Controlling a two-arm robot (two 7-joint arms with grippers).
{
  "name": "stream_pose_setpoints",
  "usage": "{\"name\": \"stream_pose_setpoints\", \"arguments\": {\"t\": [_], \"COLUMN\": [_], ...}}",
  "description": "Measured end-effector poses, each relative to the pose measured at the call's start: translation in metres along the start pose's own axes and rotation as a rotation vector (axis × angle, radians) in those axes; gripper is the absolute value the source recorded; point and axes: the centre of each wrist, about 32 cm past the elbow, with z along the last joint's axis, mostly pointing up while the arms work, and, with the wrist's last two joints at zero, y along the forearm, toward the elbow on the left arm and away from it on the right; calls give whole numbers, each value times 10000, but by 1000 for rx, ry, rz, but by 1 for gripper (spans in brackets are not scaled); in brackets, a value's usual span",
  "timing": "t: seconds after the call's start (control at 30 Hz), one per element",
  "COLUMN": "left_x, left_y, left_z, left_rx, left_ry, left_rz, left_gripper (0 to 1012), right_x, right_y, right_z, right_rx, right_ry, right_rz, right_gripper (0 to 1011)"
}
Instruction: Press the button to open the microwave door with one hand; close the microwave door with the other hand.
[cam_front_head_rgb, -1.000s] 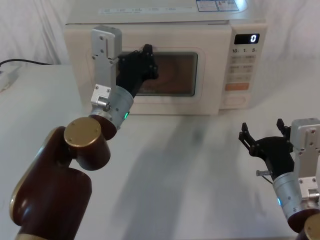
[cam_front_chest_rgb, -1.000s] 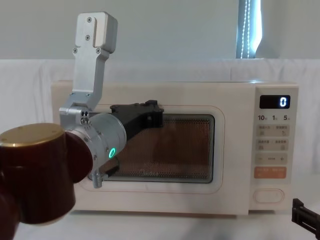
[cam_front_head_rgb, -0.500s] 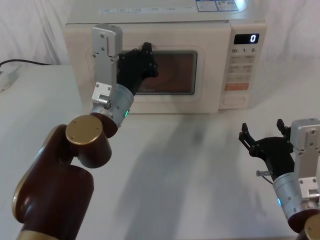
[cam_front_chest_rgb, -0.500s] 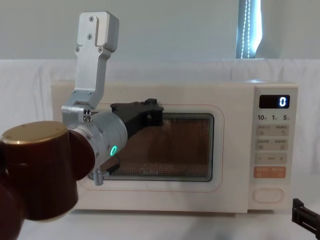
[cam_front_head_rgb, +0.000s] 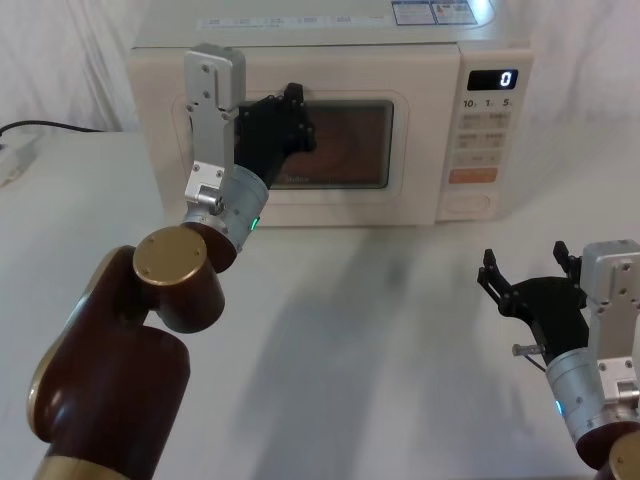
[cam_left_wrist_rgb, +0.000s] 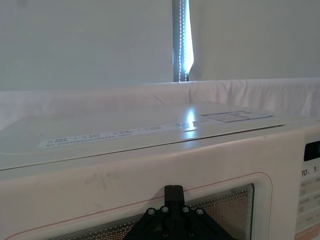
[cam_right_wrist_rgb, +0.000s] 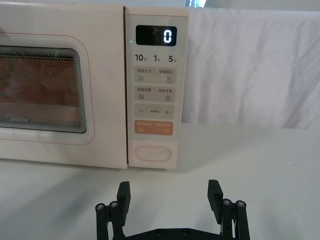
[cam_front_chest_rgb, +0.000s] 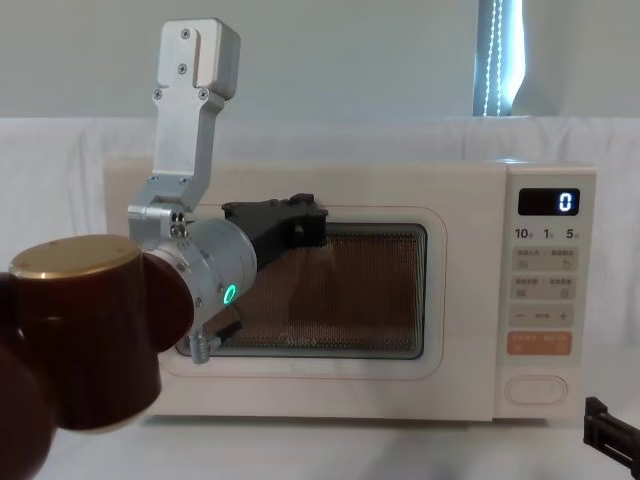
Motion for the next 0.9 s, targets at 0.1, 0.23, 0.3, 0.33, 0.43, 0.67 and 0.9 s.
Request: {"name": "stream_pose_setpoints", "arguments": {"t": [0.1,0.23,0.3,0.33,0.43,0.67,0.9], "left_x": [3,5,5,5,5,2,-34], "left_y": [-15,-31,-37,-39,-52,-63,-11], "left_z": [3,8,12,14,24,19,29], "left_rx": [1,1,0,1,-2,0,-10], "left_ry": [0,1,2,2,3,5,19], "left_rz": [-4,-7,-10,-11,-14,-21,-41], "left_gripper": [0,0,0,0,0,0,0], "right_x": [0,0,0,0,0,0,0], "right_y": [0,0,0,0,0,0,0], "right_z": [0,0,0,0,0,0,0], "right_rx": [0,0,0,0,0,0,0], "right_ry": [0,0,0,0,0,0,0], "right_rz": [0,0,0,0,0,0,0], "right_gripper": [1002,1002,1002,1002,1002,1002,1002]}}
